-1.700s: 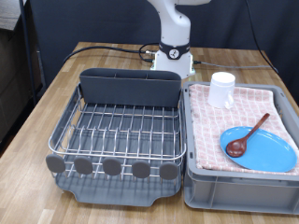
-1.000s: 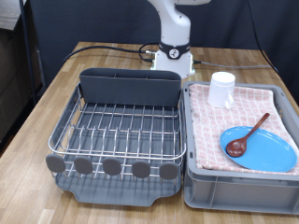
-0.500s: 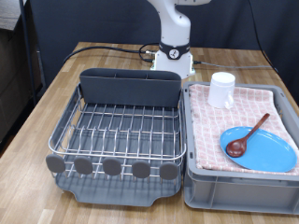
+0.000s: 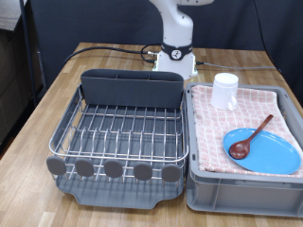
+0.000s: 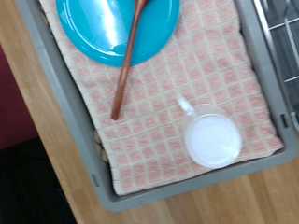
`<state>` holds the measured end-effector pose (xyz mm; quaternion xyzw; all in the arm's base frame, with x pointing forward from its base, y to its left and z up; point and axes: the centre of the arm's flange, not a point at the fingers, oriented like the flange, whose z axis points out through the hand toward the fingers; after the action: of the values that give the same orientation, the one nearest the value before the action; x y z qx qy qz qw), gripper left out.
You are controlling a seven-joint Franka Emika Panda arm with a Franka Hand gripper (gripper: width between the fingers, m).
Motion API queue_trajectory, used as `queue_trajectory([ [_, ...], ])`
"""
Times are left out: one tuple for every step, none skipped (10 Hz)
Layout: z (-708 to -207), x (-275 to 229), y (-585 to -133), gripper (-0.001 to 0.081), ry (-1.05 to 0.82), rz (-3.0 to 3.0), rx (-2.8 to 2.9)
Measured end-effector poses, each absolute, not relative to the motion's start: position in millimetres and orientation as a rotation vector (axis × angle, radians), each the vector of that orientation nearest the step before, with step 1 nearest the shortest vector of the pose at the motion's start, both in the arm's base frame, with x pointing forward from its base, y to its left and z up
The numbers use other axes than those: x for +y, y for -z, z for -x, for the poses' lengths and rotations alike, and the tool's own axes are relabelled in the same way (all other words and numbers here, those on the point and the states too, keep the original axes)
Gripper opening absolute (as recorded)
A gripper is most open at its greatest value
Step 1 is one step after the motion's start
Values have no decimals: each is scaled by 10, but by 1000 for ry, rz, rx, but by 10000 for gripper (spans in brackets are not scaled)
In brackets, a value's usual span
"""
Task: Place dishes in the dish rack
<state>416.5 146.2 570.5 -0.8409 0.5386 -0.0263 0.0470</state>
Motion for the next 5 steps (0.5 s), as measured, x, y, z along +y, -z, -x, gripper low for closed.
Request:
queue_trajectory([
  [-4221, 1596, -5664, 802, 82, 2555, 1661],
  [-4268, 1697, -5604, 802, 90, 2552, 1668],
  [-4311, 1762, -5529, 802, 103, 2560, 1657],
  [-4364, 1796, -5433, 802, 132, 2566, 1641],
  [-4409, 1815, -5302, 802, 186, 2581, 1629],
])
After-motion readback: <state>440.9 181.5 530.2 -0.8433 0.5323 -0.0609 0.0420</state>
